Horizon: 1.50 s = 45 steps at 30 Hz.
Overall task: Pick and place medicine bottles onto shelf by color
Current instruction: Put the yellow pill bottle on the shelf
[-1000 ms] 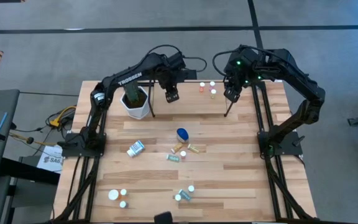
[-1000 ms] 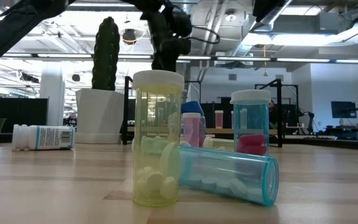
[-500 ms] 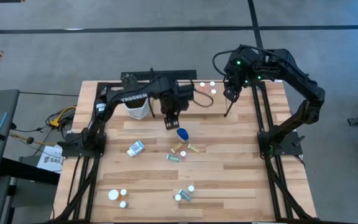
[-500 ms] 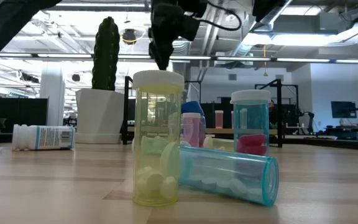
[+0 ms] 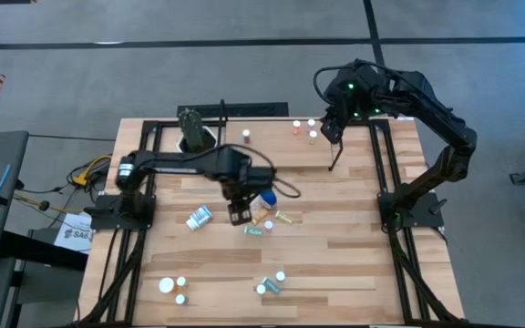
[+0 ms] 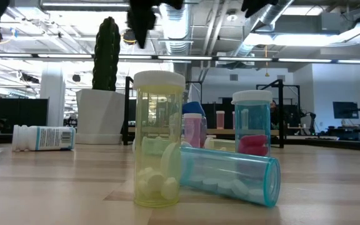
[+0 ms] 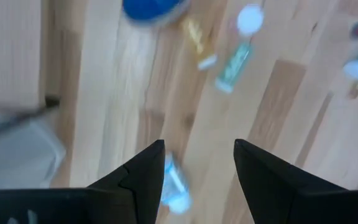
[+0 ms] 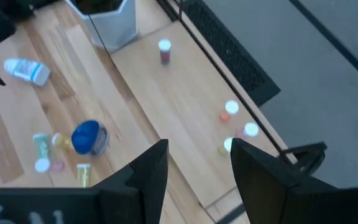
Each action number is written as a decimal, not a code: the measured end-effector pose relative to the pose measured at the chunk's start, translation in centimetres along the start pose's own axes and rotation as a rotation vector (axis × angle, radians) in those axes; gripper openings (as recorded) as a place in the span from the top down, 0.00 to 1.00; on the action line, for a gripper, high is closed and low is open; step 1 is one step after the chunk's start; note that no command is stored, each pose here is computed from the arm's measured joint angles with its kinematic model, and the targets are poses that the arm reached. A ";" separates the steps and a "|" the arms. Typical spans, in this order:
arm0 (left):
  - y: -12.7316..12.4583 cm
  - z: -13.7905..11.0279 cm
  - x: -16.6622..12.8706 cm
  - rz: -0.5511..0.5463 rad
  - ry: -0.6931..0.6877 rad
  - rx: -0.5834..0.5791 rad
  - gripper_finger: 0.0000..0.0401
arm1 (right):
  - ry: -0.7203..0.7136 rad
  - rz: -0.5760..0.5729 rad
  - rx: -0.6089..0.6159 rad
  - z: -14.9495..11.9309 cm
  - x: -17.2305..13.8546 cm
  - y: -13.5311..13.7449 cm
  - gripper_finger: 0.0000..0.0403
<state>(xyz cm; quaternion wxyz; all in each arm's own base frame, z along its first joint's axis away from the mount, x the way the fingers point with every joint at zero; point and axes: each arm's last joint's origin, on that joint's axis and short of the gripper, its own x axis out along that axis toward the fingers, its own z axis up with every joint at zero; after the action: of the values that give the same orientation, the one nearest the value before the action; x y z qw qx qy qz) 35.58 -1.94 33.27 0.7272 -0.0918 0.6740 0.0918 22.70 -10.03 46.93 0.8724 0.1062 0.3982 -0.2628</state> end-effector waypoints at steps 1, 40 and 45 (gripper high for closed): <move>-0.1 -0.8 0.1 0.006 0.019 -0.018 0.55 | -0.007 0.001 0.001 0.1 0.0 0.0 0.51; -6.5 -23.7 5.6 -0.204 -0.196 -0.173 0.55 | -0.059 0.007 0.006 0.6 0.0 0.1 0.51; -8.4 -24.1 6.1 -0.264 -0.213 -0.184 0.55 | -0.059 0.007 0.006 0.6 0.0 0.1 0.51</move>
<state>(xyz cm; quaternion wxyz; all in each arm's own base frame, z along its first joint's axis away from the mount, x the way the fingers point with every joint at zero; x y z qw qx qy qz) 14.99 -16.17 25.45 0.7886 -0.2353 0.5643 0.0660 23.11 -10.20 47.31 0.8844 0.1026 0.3711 -0.2640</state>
